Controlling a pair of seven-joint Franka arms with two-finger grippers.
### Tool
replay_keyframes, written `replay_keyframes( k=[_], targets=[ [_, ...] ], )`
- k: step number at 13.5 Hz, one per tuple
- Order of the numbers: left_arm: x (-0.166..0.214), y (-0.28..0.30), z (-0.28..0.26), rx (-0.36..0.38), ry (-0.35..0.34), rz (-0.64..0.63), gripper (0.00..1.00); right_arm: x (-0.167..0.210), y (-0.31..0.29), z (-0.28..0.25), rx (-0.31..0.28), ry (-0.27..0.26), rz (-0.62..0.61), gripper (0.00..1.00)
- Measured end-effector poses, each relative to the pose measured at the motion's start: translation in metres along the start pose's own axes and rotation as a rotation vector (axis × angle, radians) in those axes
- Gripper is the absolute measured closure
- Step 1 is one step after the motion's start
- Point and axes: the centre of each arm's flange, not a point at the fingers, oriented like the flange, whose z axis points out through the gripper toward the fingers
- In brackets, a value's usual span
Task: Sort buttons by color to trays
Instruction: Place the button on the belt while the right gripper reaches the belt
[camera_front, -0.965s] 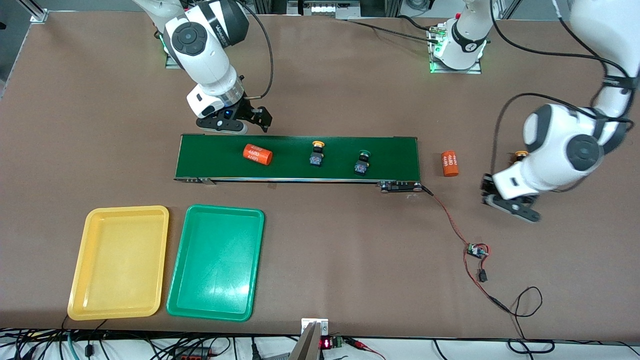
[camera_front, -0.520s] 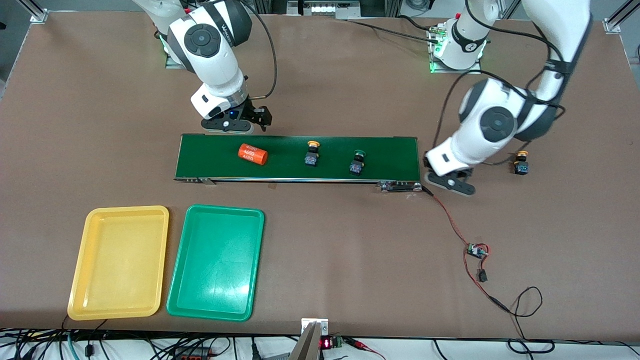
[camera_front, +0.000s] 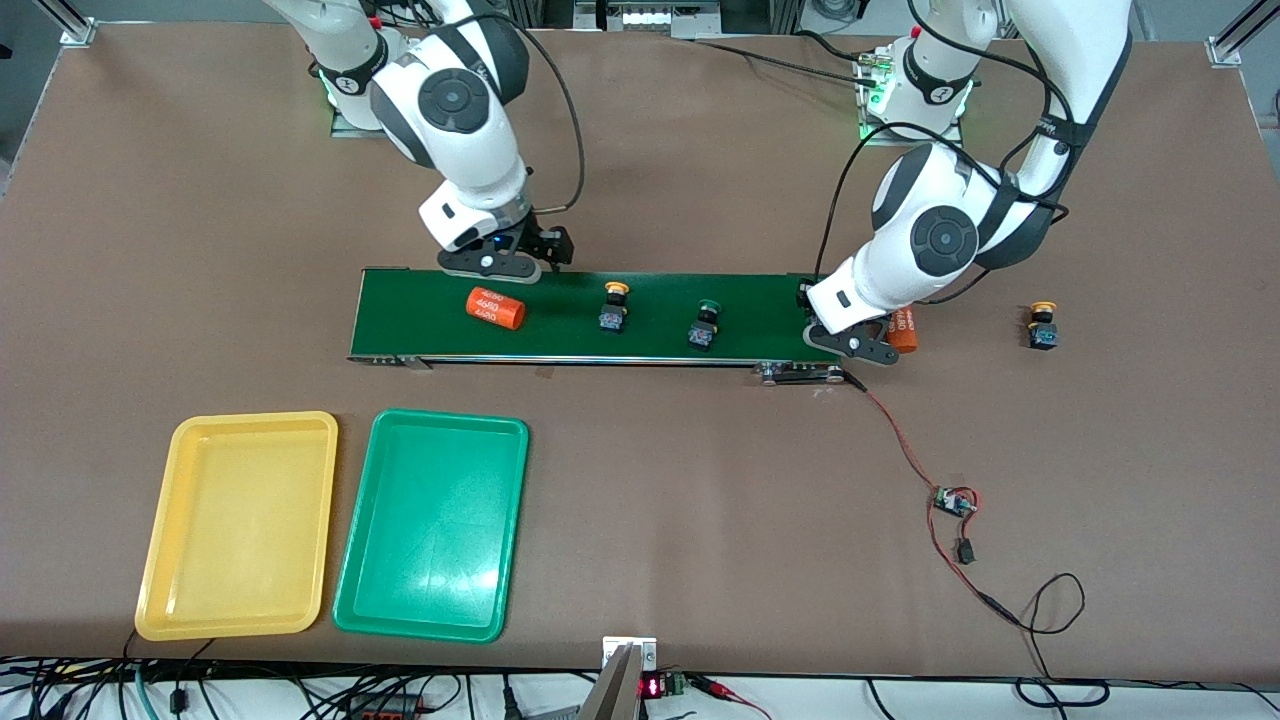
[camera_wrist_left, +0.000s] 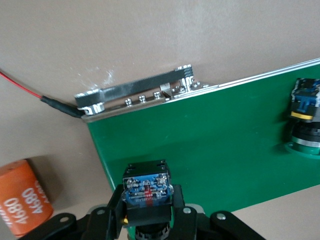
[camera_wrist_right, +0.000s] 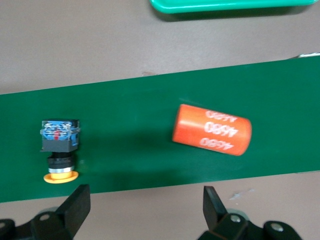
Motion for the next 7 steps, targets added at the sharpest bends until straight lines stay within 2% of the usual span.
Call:
replay_keyframes(
  k=[5, 7],
  targets=[
    [0.006, 0.012, 0.027, -0.028, 0.008, 0.005, 0.59, 0.009, -0.020, 0.014, 0.018, -0.025, 0.040, 0.00],
    [0.007, 0.022, 0.032, -0.032, 0.022, 0.015, 0.59, 0.014, -0.027, 0.024, 0.003, -0.018, 0.041, 0.00]
  ],
)
